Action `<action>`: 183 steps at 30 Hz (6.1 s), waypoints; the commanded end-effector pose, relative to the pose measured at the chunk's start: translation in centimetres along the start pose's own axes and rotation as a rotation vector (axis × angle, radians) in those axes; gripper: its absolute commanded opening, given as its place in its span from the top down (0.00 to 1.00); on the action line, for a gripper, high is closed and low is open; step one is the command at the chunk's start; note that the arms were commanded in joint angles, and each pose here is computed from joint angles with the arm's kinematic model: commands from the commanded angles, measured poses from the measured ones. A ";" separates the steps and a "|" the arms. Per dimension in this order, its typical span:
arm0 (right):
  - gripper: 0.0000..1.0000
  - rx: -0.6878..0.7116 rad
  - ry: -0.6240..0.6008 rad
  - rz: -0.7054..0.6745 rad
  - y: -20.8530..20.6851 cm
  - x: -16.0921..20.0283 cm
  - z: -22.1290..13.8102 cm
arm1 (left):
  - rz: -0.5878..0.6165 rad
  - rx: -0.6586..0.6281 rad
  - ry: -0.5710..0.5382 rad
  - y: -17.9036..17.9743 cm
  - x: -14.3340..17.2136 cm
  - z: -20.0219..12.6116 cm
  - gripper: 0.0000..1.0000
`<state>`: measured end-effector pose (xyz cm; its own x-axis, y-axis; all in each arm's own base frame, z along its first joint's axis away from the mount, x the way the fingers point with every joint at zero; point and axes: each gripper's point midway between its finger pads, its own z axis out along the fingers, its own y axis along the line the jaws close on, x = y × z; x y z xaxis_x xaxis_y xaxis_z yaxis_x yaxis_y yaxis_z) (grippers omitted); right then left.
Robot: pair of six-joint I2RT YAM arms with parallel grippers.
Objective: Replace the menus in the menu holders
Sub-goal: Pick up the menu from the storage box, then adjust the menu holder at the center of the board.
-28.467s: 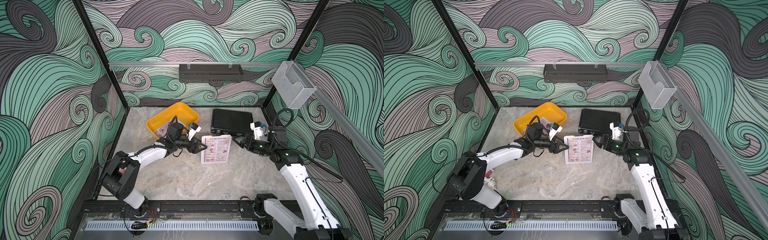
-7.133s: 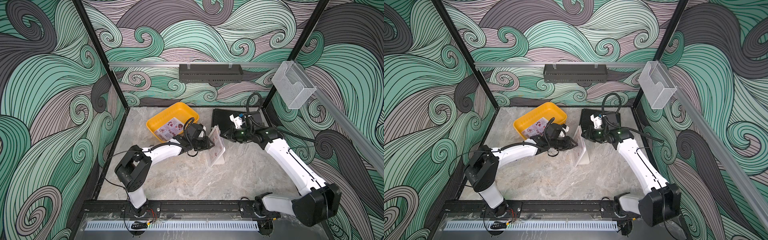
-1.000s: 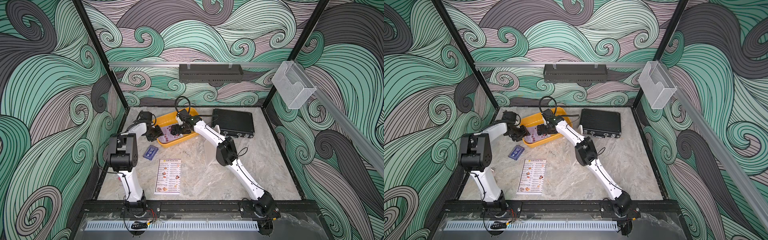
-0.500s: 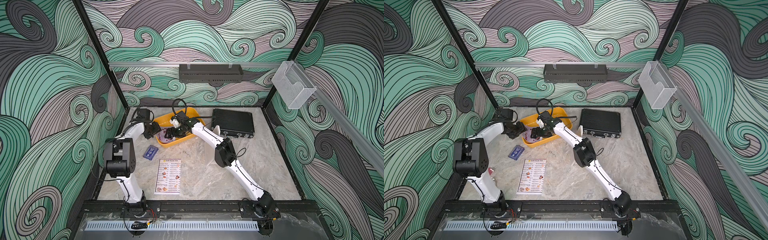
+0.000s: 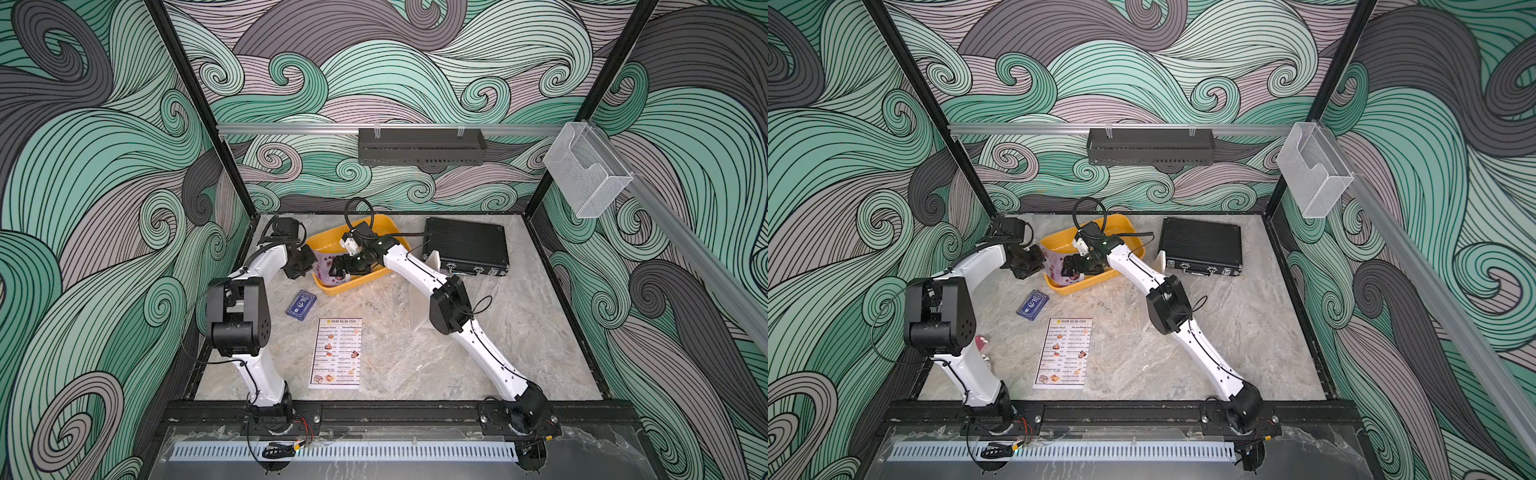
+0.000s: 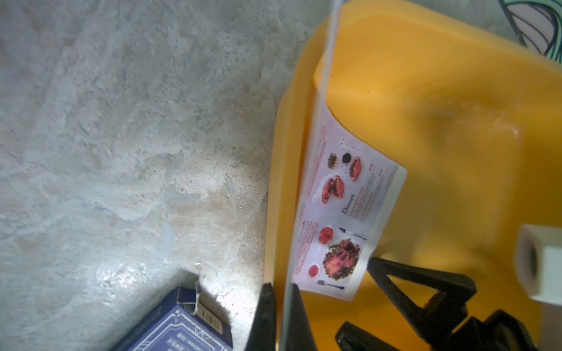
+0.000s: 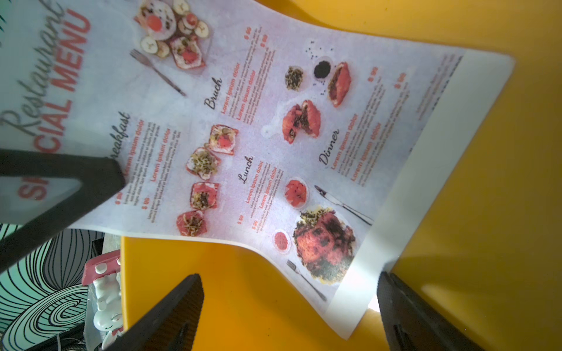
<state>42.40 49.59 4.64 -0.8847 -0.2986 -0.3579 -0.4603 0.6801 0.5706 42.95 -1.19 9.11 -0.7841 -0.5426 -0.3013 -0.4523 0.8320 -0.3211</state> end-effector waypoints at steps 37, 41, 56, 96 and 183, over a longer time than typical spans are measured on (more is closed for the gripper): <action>0.00 0.224 -0.603 -0.680 9.4 6.3 -41.1 | 1.319 0.586 -0.511 -12.8 9.1 -28.8 1.00; 0.02 0.148 -0.547 -0.768 9.0 10.4 -41.9 | 1.649 0.619 -0.372 -12.3 14.9 -29.2 1.00; 0.08 -0.123 -0.529 -1.130 13.2 16.3 -38.3 | 2.107 0.756 -0.295 -11.5 22.1 -29.5 1.00; 1.00 -0.232 -0.471 -1.056 14.2 17.4 -32.9 | 1.887 0.654 -0.535 -14.7 18.7 -31.1 0.39; 1.00 -0.210 -1.121 0.354 -3.6 14.3 -45.3 | 0.923 0.613 -0.187 -22.2 27.9 -6.5 0.61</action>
<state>28.13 13.15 30.35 -0.4980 0.6890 -0.5266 -0.2777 0.4486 0.8495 27.95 -33.85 12.21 -0.6260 0.2380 -0.7426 0.6036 0.7508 -0.2681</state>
